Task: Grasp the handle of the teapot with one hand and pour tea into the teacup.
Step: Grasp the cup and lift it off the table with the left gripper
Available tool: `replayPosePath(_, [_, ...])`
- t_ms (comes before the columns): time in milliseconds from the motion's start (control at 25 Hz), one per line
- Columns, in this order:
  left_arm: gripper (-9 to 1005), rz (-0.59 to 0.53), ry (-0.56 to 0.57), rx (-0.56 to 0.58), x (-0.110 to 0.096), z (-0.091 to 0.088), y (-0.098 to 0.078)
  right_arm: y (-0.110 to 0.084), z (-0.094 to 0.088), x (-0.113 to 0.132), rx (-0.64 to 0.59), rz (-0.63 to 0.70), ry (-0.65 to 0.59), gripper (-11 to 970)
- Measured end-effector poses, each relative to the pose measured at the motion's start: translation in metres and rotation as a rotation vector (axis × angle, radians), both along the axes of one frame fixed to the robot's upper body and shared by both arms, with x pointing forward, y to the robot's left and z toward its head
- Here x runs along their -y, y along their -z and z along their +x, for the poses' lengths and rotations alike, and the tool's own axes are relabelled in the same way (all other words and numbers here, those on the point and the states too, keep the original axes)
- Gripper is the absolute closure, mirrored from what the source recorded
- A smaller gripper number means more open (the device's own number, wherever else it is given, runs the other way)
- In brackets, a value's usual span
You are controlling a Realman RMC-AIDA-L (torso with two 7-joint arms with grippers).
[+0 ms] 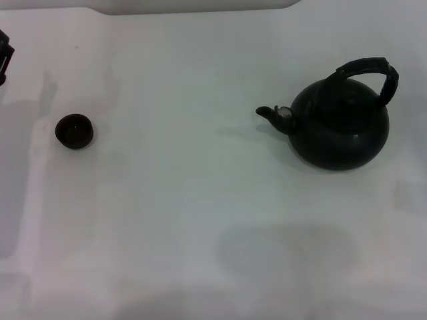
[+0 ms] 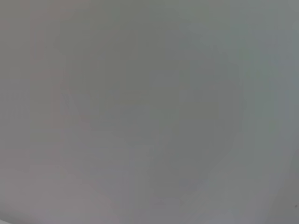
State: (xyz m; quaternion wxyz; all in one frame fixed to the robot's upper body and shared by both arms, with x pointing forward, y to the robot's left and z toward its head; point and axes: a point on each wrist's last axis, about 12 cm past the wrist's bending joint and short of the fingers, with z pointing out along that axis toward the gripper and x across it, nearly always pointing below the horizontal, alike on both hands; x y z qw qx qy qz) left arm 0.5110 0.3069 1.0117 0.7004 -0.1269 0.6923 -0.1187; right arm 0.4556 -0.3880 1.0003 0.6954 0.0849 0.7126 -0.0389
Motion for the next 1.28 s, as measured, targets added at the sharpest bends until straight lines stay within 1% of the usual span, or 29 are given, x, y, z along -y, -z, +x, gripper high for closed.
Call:
replayPosePath(200, [105, 0.010, 0.007, -0.003, 0.001, -0.001, 0.001, 0.001, 0.000, -0.001, -0.002, 0.004, 0.000, 84])
replayPosePath(400, [106, 0.031, 0.043, -0.005, 0.004, 0.000, 0.001, 0.001, -0.001, -0.001, -0.002, 0.008, 0.000, 84])
replayPosePath(680, [106, 0.041, 0.043, -0.007, 0.002, -0.001, 0.001, 0.001, -0.001, -0.002, 0.005, 0.048, 0.000, 83])
replayPosePath(960, [106, 0.071, 0.055, -0.022, 0.001, -0.004, 0.004, 0.000, 0.002, -0.003, 0.011, 0.048, -0.005, 84])
replayPosePath(1160, [105, 0.098, 0.114, -0.027, 0.009, -0.005, 0.005, -0.001, 0.005, -0.004, 0.017, 0.048, -0.010, 83])
replayPosePath(1280, [105, 0.104, 0.131, -0.030, 0.012, -0.005, 0.005, -0.003, 0.009, -0.006, 0.020, 0.046, -0.024, 83])
